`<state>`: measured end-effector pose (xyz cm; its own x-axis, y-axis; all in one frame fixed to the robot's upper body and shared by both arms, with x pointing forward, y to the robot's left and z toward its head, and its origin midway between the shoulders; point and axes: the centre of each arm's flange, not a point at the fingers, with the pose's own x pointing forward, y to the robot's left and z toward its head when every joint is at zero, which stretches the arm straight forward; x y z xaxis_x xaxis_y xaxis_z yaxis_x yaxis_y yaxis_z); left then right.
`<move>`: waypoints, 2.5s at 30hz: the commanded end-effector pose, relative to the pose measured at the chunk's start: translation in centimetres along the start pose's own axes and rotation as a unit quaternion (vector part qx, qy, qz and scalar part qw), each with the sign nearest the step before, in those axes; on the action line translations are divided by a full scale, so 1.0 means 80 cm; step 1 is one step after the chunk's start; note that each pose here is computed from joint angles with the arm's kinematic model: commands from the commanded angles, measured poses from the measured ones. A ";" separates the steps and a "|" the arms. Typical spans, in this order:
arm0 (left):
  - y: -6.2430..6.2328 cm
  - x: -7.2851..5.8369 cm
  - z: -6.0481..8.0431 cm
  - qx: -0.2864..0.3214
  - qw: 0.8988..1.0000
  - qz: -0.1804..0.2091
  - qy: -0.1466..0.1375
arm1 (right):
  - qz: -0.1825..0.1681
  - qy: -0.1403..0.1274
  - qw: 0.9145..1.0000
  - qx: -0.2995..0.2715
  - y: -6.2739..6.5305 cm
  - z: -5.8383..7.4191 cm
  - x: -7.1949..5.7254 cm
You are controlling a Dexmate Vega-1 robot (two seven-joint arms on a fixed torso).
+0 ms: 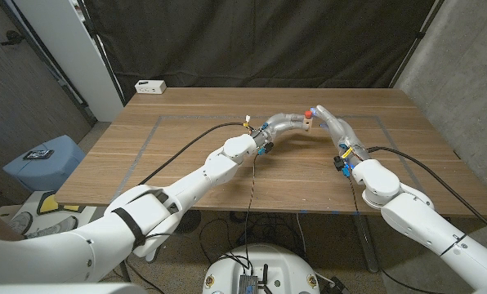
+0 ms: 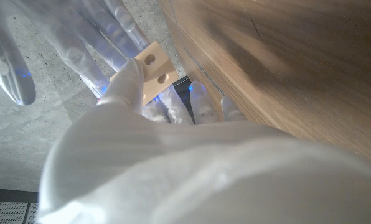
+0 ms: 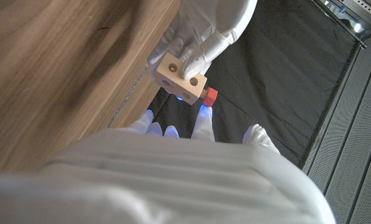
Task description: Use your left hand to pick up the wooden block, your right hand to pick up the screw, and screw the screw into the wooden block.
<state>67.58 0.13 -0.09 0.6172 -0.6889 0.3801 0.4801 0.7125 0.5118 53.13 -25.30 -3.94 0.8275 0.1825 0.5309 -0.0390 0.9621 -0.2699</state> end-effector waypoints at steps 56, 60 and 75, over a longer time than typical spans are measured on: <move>0.009 -0.013 -0.001 0.002 1.000 0.006 0.006 | 0.030 0.011 0.999 -0.008 0.022 0.006 -0.011; 0.010 -0.013 -0.002 0.003 1.000 0.006 0.008 | 0.023 0.012 1.000 -0.003 0.019 0.006 -0.012; 0.010 -0.012 -0.003 0.003 1.000 0.003 0.011 | -0.006 0.011 1.000 -0.001 -0.002 0.007 -0.019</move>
<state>67.44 1.36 -0.30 0.6335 -0.6797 0.3698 0.4717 0.7181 0.5118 51.86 -24.50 -4.48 0.8391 0.2091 0.5022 -0.0604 0.9533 -0.2960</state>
